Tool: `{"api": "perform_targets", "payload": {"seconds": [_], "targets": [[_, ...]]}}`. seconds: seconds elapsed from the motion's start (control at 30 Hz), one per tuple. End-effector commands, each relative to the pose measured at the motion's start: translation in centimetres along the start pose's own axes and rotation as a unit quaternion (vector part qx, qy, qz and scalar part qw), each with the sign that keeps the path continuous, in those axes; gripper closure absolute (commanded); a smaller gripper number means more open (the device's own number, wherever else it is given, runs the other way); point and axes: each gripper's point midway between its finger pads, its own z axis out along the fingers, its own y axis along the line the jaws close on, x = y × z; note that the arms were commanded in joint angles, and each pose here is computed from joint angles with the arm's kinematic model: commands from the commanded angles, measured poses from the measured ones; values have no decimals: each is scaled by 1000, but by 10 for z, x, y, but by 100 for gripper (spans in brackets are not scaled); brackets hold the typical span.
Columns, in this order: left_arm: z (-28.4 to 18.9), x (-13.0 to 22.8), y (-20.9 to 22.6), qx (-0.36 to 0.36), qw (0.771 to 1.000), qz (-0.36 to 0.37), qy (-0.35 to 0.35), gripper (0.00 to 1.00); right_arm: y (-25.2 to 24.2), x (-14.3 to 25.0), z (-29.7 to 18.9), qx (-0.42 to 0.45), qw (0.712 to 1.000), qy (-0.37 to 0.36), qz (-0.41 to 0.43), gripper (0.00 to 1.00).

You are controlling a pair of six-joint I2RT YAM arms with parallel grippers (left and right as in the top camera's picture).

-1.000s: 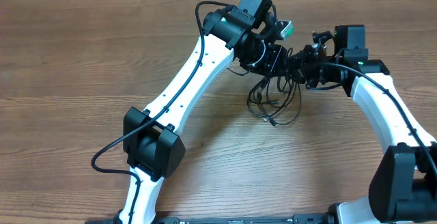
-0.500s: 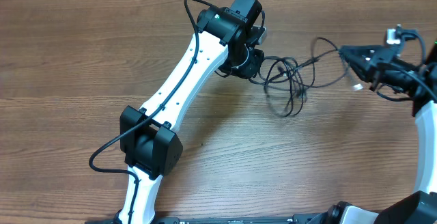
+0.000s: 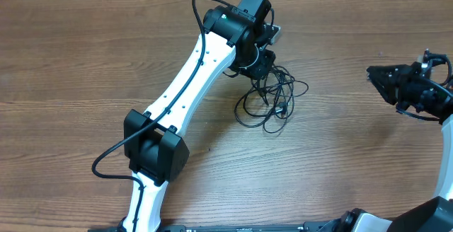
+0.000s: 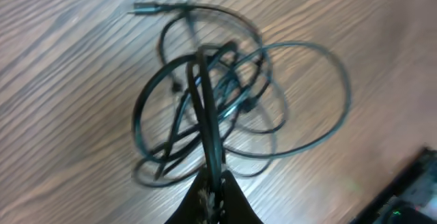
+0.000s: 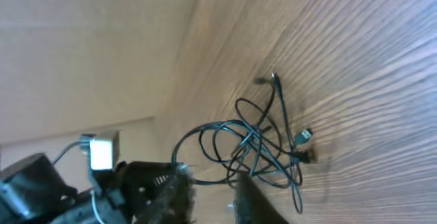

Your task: Untangle cables

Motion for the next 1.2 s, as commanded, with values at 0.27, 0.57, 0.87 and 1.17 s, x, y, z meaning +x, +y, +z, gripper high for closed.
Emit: {"api": "perform_targets", "payload": {"seconds": [0.27, 0.57, 0.87, 1.17], "targets": [[-85, -34, -58, 100, 985, 46, -132, 96, 58, 72, 47, -58, 985, 120, -109, 54], [-86, -33, -62, 114, 985, 16, -128, 96, 73, 94, 87, -20, 987, 126, -93, 63], [-87, -36, -63, 117, 984, 1, -132, 96, 53, 117, 145, 39, 985, 154, -72, 67], [-89, -39, -68, 134, 982, -7, -136, 96, 54, 108, 183, 24, 988, 141, -52, 67]]}}
